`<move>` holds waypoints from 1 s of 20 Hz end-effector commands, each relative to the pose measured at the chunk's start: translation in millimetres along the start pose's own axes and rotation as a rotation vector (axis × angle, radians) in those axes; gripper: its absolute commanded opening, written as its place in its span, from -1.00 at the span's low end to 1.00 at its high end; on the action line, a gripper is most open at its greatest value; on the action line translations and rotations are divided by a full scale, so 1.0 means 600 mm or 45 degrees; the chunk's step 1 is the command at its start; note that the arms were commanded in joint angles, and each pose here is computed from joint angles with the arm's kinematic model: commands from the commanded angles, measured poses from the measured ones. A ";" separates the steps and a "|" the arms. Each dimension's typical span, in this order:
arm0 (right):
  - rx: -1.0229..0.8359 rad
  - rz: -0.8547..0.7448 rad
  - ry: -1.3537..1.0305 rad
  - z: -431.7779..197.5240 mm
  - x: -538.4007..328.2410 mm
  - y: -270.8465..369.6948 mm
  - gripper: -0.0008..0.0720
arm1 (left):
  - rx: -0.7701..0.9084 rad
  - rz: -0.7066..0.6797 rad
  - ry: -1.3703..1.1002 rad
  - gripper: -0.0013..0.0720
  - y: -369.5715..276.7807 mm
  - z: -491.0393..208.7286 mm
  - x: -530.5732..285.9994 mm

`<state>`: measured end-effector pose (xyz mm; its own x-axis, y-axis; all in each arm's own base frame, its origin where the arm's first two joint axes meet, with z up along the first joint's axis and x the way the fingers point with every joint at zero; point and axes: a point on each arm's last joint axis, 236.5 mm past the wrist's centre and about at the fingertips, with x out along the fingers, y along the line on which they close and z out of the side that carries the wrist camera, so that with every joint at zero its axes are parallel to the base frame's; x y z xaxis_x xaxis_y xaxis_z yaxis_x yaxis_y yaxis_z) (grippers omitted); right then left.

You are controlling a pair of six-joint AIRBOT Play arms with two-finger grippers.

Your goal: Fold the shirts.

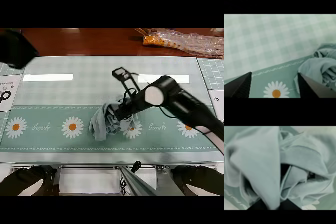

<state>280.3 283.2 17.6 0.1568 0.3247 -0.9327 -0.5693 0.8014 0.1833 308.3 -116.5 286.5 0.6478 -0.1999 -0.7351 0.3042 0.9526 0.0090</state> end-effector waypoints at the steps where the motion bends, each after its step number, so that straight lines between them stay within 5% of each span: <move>1: -0.024 -0.072 0.118 -0.027 0.065 -0.025 -0.01 | 0.011 -0.058 0.190 0.95 -0.024 -0.068 0.080; 5: 0.016 -0.083 -0.076 0.030 -0.016 -0.055 0.52 | -0.014 -0.168 0.274 0.95 -0.063 -0.124 0.172; 12: 0.374 -0.542 -0.247 -0.039 -0.256 -0.333 0.51 | -0.255 -0.379 0.511 0.95 -0.105 -0.261 0.249; 16: 0.593 -0.441 -0.208 -0.099 -0.254 -0.392 0.51 | -0.528 -0.682 0.634 0.95 -0.175 -0.346 0.270; 20: 0.653 -0.344 -0.152 -0.131 -0.214 -0.390 0.51 | -0.708 -0.784 0.710 0.95 -0.203 -0.417 0.294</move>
<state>340.0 20.0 84.4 0.3893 0.0627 -0.9190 -0.0599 0.9973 0.0427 225.7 -196.2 3.6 0.0420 -0.5999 -0.7990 0.1124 0.7975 -0.5928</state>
